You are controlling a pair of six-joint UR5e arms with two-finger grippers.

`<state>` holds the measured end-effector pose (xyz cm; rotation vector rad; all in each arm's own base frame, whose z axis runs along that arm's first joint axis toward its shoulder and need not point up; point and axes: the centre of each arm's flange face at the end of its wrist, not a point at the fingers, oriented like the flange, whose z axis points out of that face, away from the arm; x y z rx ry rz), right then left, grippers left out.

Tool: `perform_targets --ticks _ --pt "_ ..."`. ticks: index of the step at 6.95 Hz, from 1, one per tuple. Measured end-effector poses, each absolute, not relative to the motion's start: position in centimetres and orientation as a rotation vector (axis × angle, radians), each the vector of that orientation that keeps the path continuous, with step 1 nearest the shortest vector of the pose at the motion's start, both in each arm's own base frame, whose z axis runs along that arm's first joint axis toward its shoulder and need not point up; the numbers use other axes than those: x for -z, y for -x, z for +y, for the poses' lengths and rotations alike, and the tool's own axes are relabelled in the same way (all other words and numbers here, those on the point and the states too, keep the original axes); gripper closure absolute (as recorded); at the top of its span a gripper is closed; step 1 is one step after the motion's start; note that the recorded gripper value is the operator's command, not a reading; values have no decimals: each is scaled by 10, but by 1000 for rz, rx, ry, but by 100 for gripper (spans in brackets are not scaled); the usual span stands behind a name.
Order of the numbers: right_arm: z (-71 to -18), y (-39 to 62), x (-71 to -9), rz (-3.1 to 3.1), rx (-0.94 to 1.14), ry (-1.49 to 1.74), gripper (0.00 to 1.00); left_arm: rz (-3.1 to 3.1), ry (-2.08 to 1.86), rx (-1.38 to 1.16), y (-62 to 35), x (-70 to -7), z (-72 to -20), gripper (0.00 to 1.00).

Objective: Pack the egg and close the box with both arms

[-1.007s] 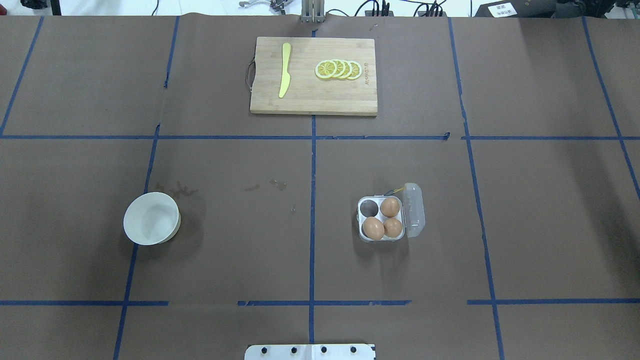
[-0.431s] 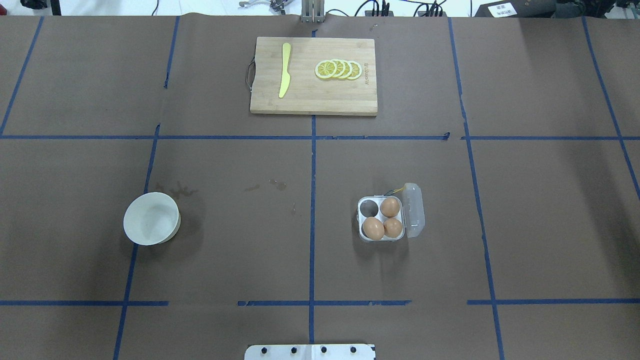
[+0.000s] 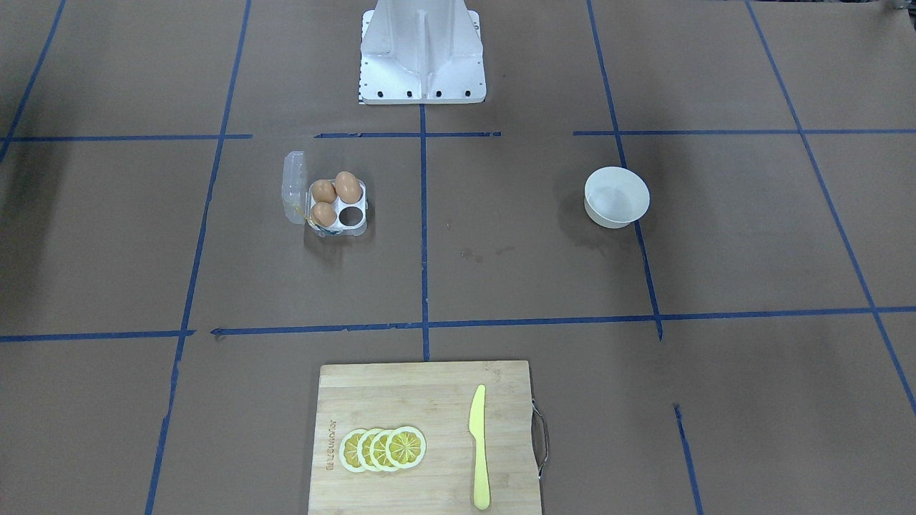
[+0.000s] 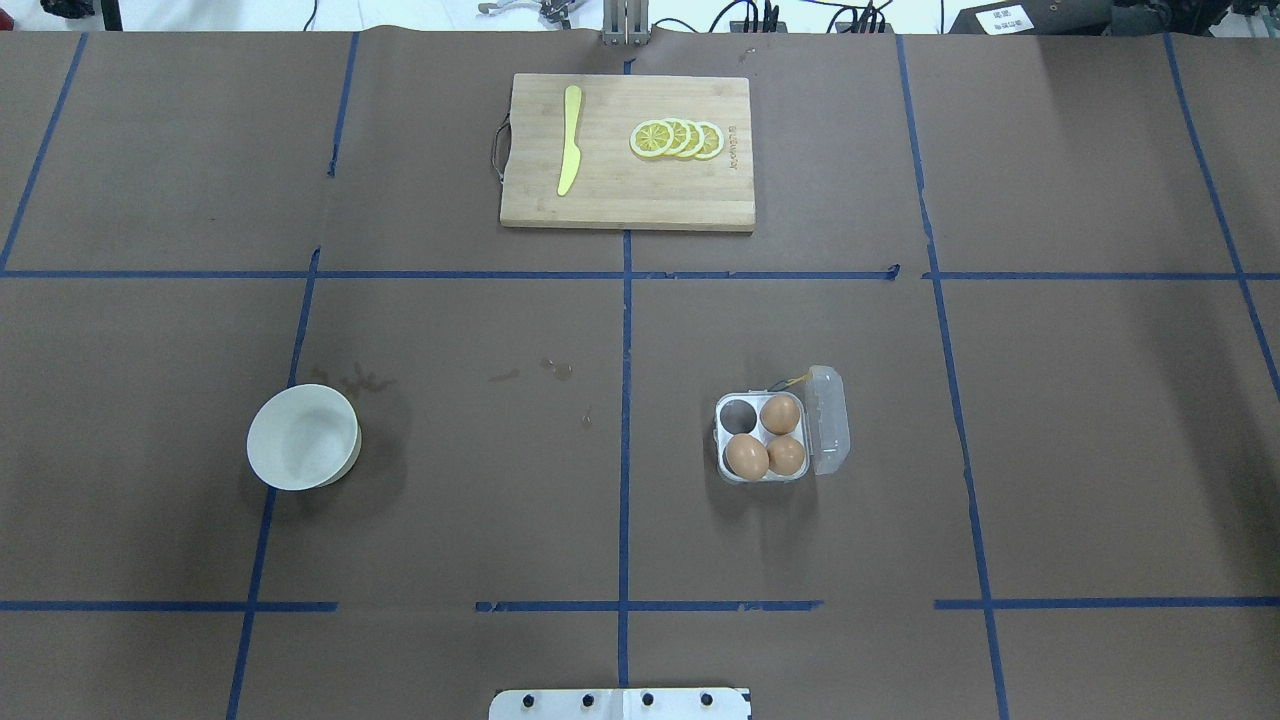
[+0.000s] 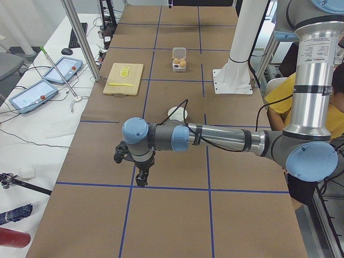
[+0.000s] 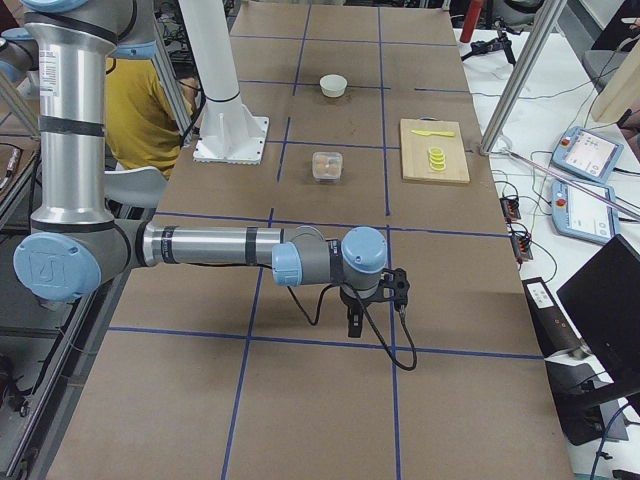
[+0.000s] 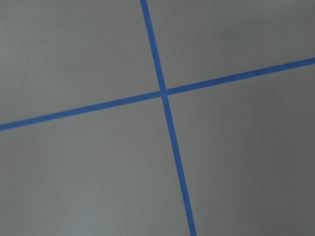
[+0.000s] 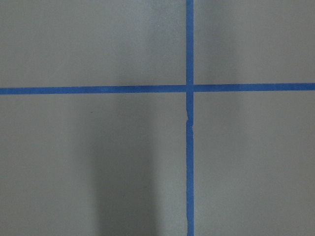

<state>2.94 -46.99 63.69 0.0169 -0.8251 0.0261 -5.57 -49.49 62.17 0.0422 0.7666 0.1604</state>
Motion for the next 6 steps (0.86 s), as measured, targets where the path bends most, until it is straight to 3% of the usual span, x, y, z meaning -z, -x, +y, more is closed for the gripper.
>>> perform_targets --ticks 5,6 --pt "-473 -23 -621 -827 -20 -36 1 761 -30 -107 56 -642 -494 0" --pt "-472 -7 -606 -832 -21 -31 10 761 -36 -108 56 -640 -494 0"
